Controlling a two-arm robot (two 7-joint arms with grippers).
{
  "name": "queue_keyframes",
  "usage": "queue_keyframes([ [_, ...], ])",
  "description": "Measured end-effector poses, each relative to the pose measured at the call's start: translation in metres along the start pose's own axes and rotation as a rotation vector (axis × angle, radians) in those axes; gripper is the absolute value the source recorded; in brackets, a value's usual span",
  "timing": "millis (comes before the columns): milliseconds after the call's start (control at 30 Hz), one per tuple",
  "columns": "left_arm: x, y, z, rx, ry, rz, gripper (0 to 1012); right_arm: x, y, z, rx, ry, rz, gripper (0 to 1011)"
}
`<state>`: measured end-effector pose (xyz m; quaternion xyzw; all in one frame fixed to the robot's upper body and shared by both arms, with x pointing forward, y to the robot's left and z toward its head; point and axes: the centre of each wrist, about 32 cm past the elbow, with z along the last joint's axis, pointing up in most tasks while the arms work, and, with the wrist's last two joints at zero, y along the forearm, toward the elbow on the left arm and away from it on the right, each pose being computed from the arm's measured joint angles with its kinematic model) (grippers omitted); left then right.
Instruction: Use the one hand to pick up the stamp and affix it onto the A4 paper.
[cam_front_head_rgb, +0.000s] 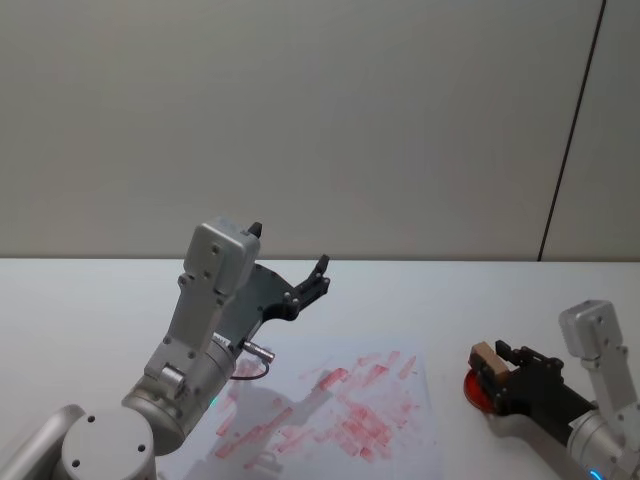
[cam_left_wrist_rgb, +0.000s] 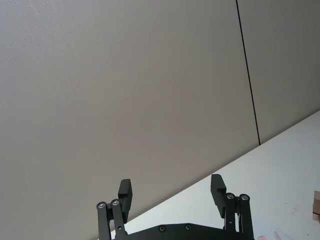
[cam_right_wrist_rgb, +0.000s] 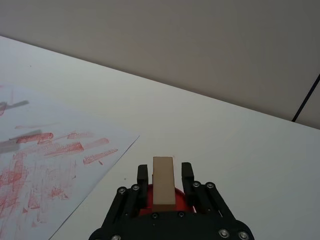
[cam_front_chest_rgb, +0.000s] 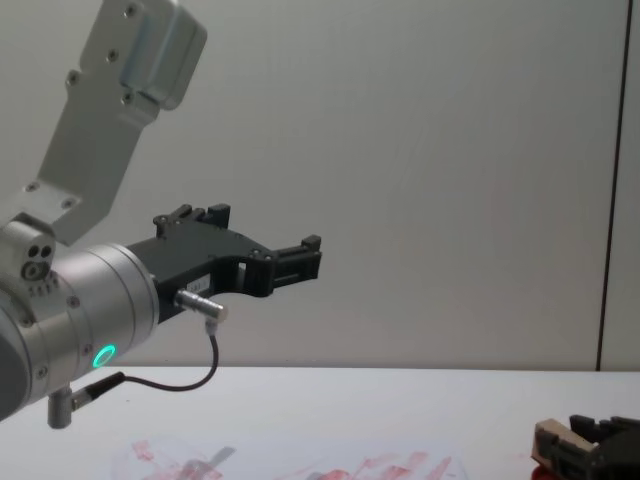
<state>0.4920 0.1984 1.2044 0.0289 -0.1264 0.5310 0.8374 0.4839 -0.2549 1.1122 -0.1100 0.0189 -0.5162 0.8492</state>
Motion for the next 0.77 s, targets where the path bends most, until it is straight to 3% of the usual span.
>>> queue_keyframes([
  [100, 0.0, 0.0, 0.0, 0.0, 0.0, 0.0, 1002, 0.0, 0.0, 0.0, -0.002, -0.001, 0.0, 424],
  [200, 0.0, 0.0, 0.0, 0.0, 0.0, 0.0, 1002, 0.0, 0.0, 0.0, -0.003, -0.001, 0.001, 567],
  [333, 0.0, 0.0, 0.0, 0.0, 0.0, 0.0, 1002, 0.0, 0.001, 0.001, 0.001, -0.001, -0.001, 645],
  [500, 0.0, 0.0, 0.0, 0.0, 0.0, 0.0, 1003, 0.001, 0.002, 0.01, 0.037, 0.003, -0.014, 841],
  [767, 0.0, 0.0, 0.0, 0.0, 0.0, 0.0, 1003, 0.0, 0.002, 0.025, 0.098, 0.013, -0.034, 1001],
])
